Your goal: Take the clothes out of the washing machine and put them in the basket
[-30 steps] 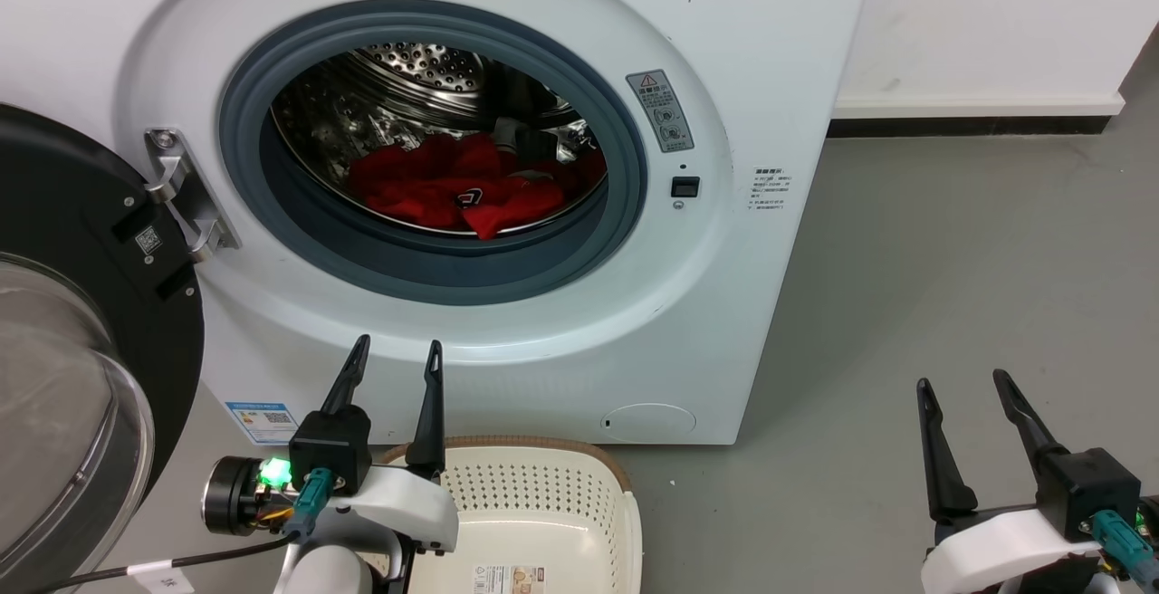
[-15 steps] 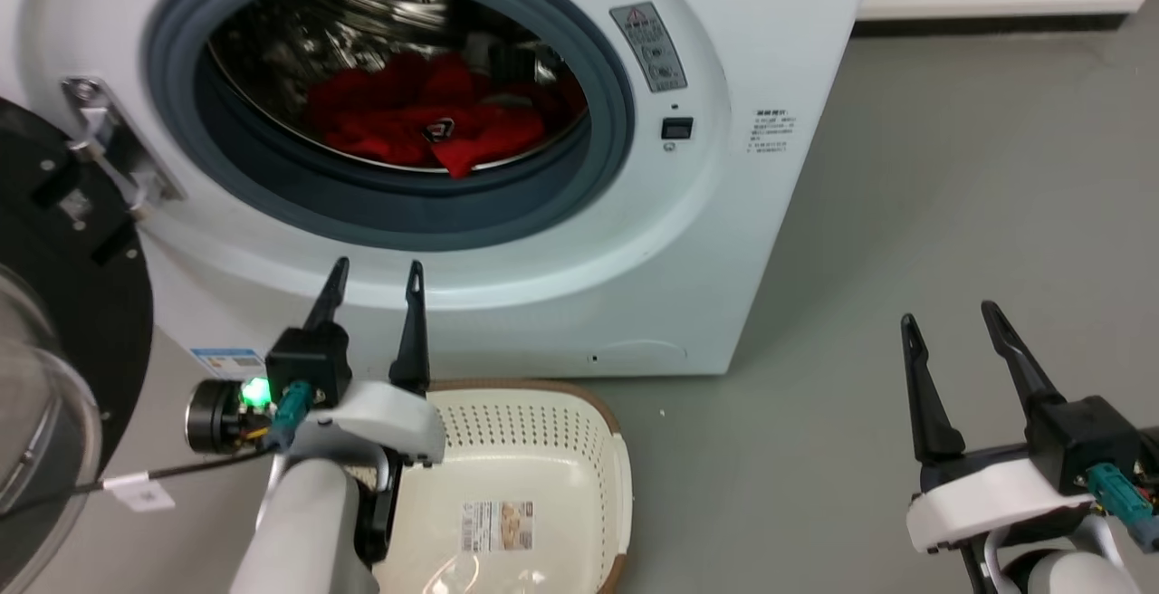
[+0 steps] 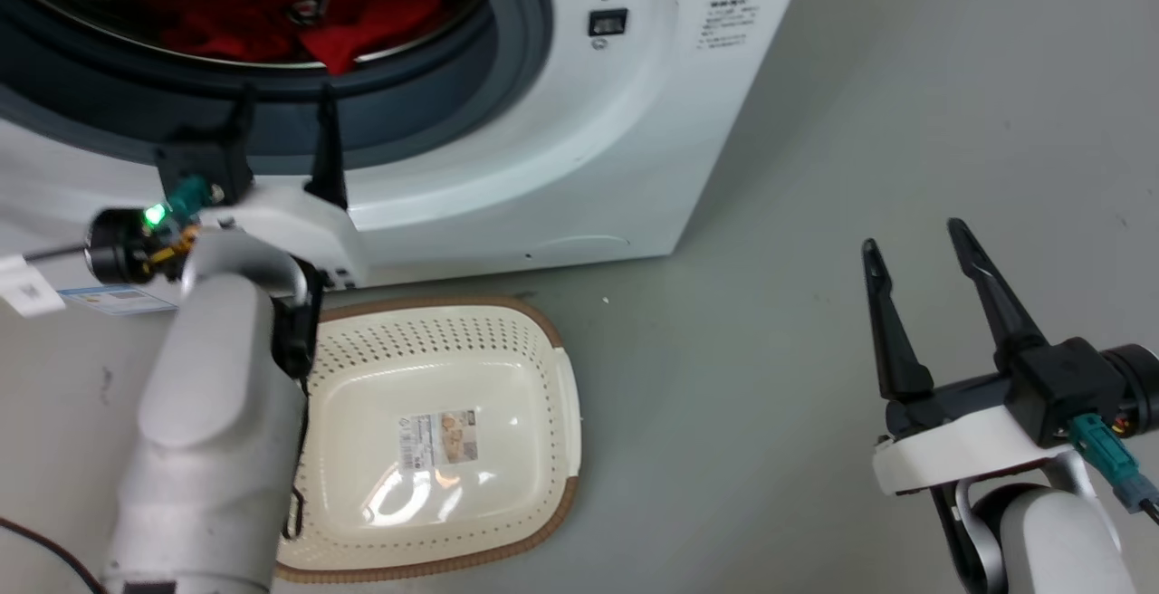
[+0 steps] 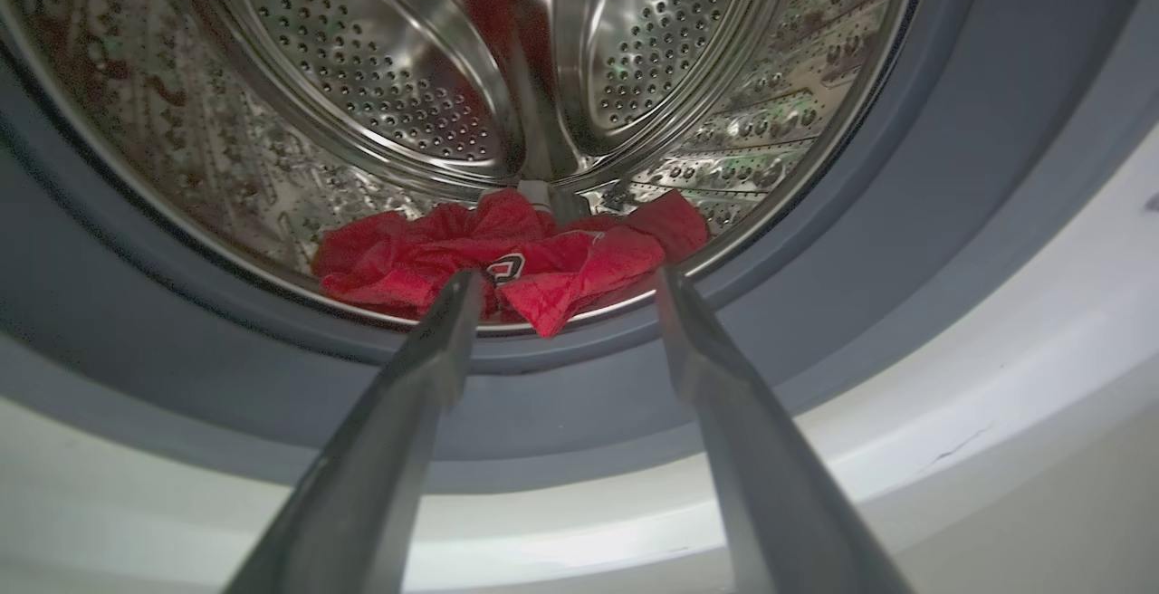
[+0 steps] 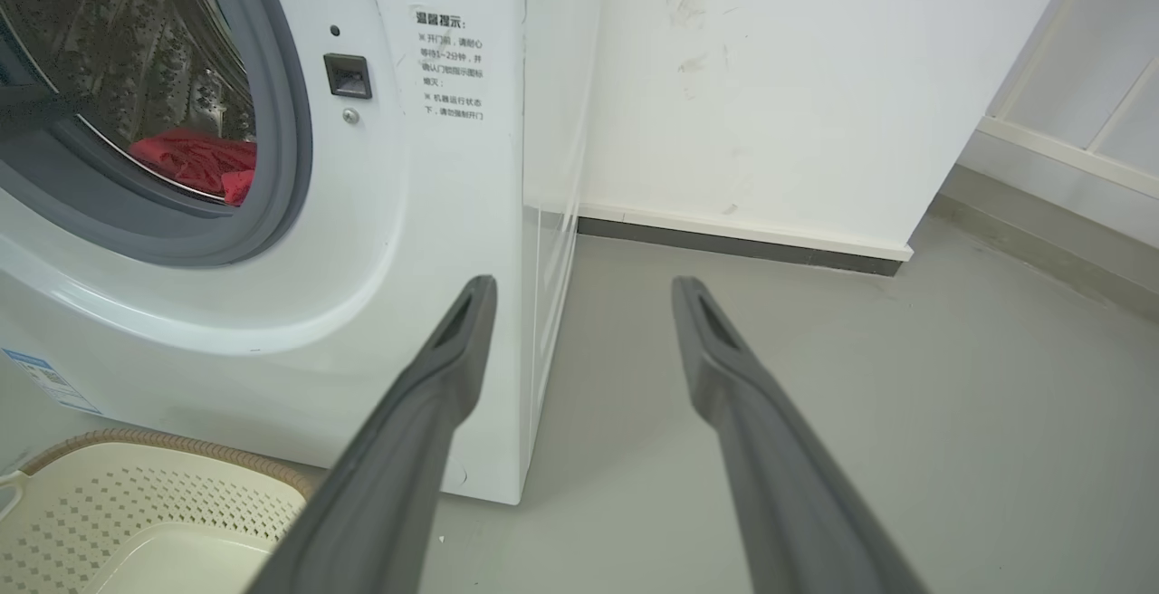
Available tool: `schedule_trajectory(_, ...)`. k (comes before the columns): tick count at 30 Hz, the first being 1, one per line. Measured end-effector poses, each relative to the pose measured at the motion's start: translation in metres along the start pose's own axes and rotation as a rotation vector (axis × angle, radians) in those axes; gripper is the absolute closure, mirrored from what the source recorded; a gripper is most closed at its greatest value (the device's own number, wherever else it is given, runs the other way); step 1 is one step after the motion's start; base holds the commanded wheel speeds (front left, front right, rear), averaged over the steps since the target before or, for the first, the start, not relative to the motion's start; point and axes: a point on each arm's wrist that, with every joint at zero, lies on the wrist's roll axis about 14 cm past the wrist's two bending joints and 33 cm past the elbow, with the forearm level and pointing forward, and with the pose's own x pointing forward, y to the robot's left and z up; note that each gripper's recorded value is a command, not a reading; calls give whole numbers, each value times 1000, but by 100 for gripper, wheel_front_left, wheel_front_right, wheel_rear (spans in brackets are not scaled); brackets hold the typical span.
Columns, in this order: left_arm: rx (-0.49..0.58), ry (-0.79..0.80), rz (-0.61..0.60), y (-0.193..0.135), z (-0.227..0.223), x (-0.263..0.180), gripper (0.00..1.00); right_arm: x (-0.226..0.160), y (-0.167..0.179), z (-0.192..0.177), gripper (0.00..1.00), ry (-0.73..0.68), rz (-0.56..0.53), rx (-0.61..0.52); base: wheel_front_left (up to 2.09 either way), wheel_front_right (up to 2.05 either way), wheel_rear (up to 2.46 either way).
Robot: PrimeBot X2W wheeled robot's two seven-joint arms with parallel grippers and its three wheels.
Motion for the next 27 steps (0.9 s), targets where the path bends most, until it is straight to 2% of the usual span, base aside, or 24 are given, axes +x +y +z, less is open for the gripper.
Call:
schedule_trajectory(13, 36, 215, -65, -2, -37, 95, 0, 0, -13, -40, 0, 86, -35, 27, 0, 0, 0)
schedule_trajectory(15, 29, 266, -68, -3, -44, 104, 0, -3, -14, -46, 0, 105, -40, 33, 0, 0, 0)
schedule_trajectory(16, 59, 330, -69, -1, -49, 117, 0, -6, -19, -50, 0, 115, -56, 47, 0, 0, 0)
schedule_trajectory(27, 120, 549, -81, 1, -69, 158, 0, -13, -20, -76, 0, 181, -68, 76, 0, 0, 0)
